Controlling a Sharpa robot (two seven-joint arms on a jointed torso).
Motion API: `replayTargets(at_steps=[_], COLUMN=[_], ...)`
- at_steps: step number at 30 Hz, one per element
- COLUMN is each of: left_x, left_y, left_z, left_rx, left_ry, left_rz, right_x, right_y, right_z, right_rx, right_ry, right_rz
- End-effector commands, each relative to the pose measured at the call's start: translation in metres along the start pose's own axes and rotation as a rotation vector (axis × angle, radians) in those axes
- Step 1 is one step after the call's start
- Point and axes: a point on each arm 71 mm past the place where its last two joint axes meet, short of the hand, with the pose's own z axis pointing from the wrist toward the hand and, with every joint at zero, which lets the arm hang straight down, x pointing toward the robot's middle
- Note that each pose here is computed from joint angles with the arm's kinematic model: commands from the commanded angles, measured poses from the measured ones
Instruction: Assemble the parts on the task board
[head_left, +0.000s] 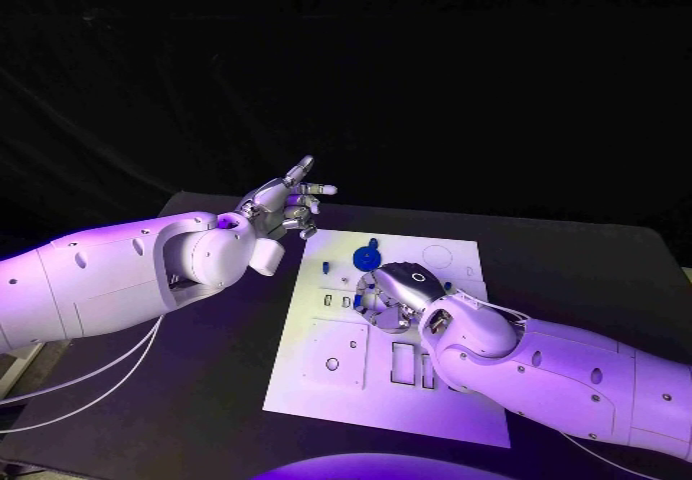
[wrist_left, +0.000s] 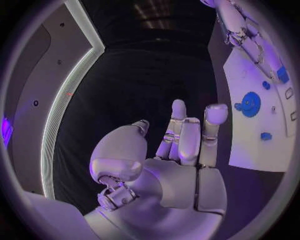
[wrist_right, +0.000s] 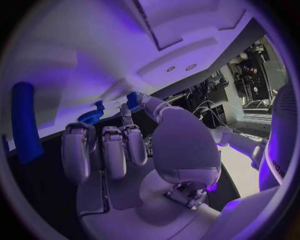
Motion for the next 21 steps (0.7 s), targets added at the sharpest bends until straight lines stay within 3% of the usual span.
replayTargets(at_steps=[1, 21], left_x=[0.0035, 0.0050], left_y=[-0.0011, -0.0008], left_z=[0.0005, 0.0004], left_rx=[0.004, -0.002], left_ry=[0.028, 0.047], left_rz=[-0.002, -0.003], right_x=[0.0009, 0.0020], right_y=[0.0015, 0.0005], right_z=[0.0004, 0.0020], right_rx=[-0.008, -0.004], right_ry=[0.005, 0.008], right_rz=[-0.019, -0.024])
